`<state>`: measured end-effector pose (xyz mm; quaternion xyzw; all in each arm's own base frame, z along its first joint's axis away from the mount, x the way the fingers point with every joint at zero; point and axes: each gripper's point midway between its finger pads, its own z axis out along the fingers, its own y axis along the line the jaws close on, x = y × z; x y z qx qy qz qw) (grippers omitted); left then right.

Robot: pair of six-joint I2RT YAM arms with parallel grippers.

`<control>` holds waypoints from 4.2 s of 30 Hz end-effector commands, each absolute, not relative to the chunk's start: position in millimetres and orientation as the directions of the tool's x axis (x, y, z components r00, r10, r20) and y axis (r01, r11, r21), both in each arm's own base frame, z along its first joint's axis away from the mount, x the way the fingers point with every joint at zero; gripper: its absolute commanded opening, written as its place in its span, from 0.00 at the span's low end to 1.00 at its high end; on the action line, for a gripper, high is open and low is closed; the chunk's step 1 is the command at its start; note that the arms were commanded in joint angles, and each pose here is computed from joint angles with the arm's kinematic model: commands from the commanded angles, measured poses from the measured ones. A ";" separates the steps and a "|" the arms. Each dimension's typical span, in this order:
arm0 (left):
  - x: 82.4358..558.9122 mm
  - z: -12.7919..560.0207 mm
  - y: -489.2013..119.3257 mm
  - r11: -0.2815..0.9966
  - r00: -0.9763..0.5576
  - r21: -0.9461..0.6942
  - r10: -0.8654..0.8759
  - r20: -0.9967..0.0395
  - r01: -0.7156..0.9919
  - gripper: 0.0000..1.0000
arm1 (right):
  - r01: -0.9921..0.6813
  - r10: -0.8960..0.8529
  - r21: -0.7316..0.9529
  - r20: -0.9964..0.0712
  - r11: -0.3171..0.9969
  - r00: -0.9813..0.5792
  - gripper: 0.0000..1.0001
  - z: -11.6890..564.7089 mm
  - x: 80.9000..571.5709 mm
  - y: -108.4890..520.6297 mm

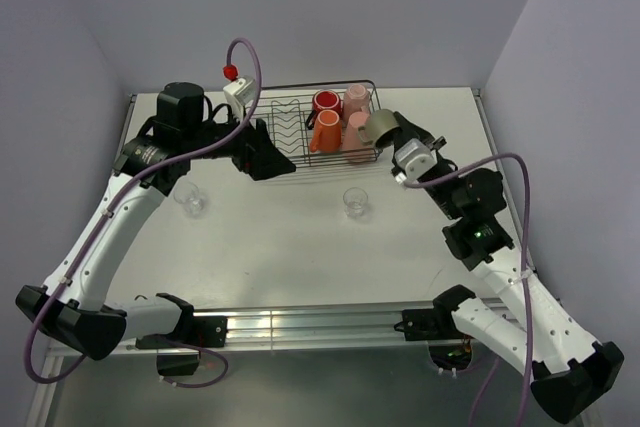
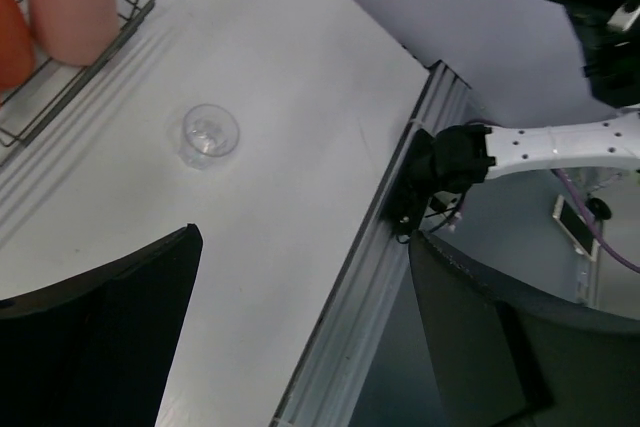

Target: Load the cups into the dish rack

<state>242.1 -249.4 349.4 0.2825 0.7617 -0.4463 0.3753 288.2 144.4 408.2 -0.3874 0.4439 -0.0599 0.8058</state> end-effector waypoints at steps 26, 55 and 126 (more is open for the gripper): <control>177.3 380.8 -270.6 0.050 -0.685 -0.683 0.089 -0.723 0.728 0.65 | 0.126 -0.239 -0.850 0.000 0.511 0.971 0.00 450.7 178.8 246.5; 152.8 388.7 -287.8 -0.043 -0.649 -0.658 0.131 -0.750 0.752 0.00 | 0.093 -0.190 -0.852 -0.008 0.515 0.982 0.00 447.8 171.5 268.3; 551.7 172.8 -165.0 0.998 -0.621 -0.034 0.006 -0.784 0.051 0.00 | -0.418 -0.575 -0.550 -0.815 0.723 0.078 1.00 310.3 339.6 145.9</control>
